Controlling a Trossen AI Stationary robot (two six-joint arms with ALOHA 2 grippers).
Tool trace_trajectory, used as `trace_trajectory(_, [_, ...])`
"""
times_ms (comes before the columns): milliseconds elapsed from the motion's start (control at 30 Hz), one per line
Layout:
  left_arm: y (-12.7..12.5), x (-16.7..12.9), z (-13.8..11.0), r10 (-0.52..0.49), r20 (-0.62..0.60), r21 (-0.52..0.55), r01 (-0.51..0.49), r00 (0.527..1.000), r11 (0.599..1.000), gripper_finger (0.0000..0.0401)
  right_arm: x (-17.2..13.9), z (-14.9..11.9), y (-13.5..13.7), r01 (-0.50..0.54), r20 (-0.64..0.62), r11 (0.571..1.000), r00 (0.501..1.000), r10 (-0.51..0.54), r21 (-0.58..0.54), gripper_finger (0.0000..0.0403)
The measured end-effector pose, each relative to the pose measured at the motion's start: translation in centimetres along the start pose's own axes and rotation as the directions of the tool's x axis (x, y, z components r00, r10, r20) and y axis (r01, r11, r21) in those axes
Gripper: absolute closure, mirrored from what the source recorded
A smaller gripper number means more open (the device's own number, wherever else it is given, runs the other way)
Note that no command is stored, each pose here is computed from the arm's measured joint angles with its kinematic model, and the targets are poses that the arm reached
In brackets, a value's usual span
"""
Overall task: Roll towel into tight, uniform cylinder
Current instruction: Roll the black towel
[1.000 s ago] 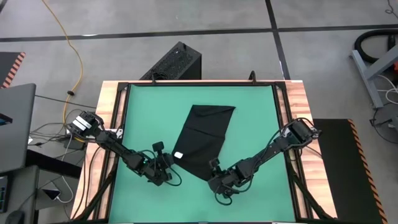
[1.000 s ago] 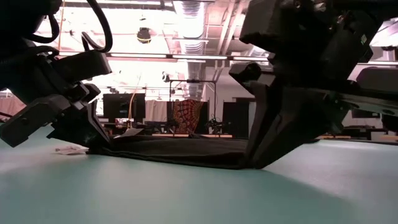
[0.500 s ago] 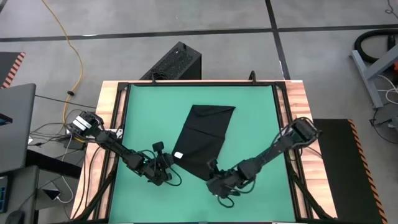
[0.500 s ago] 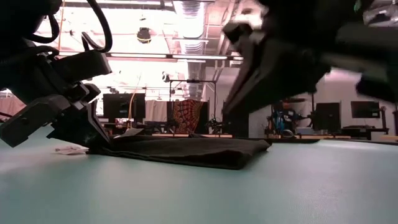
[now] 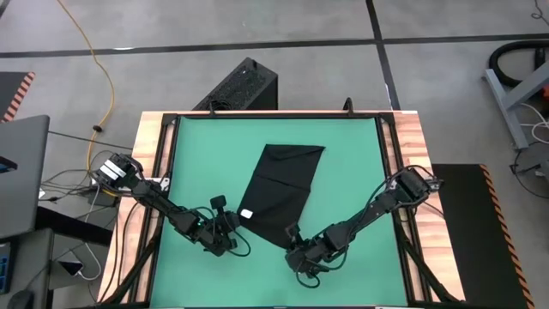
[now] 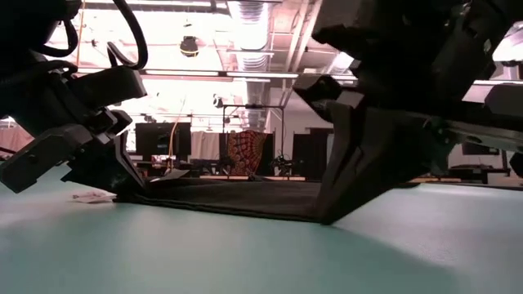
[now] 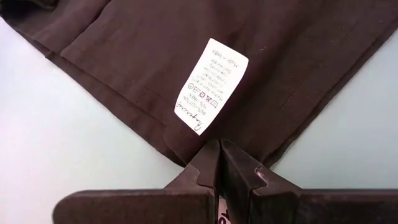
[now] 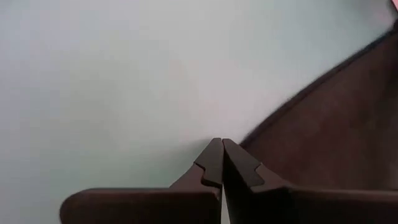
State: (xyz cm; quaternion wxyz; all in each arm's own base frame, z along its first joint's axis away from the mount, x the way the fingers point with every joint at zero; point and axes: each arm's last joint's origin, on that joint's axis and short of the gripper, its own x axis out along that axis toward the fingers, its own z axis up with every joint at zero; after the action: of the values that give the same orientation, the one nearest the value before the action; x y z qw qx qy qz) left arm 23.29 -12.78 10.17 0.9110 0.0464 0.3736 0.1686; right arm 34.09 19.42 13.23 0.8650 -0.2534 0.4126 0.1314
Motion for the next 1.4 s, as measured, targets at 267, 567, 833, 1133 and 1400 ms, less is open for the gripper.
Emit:
trace_trajectory(267, [-0.1,0.0,0.1,-0.015,-0.01,0.001,0.015,1.0,1.0,0.0401,-1.8,1.1,0.5,0.081,0.059,0.994,0.995,-0.077,-0.078,0.0382])
trace_trajectory(567, [-0.1,0.0,0.1,-0.01,-0.016,-0.007,0.01,1.0,1.0,0.0401,-3.8,0.7,-0.2,0.147,0.058,0.988,0.988,-0.144,-0.045,0.0382])
trace_trajectory(833, [0.0,0.0,0.0,-0.008,-0.022,-0.001,0.008,1.0,1.0,0.0401,-1.3,-0.6,-0.2,0.123,0.033,0.992,0.992,-0.123,-0.011,0.0382])
trace_trajectory(1133, [0.1,0.0,-0.2,-0.002,-0.039,0.005,0.002,0.999,1.0,0.0401,0.3,-1.1,-0.2,0.049,0.022,0.997,0.999,-0.05,0.053,0.0382])
trace_trajectory(1400, [0.1,0.0,-0.3,-0.02,-0.065,-0.04,0.018,0.998,0.999,0.0401,0.2,-1.4,0.0,-0.012,-0.011,0.998,1.0,0.013,0.059,0.0382])
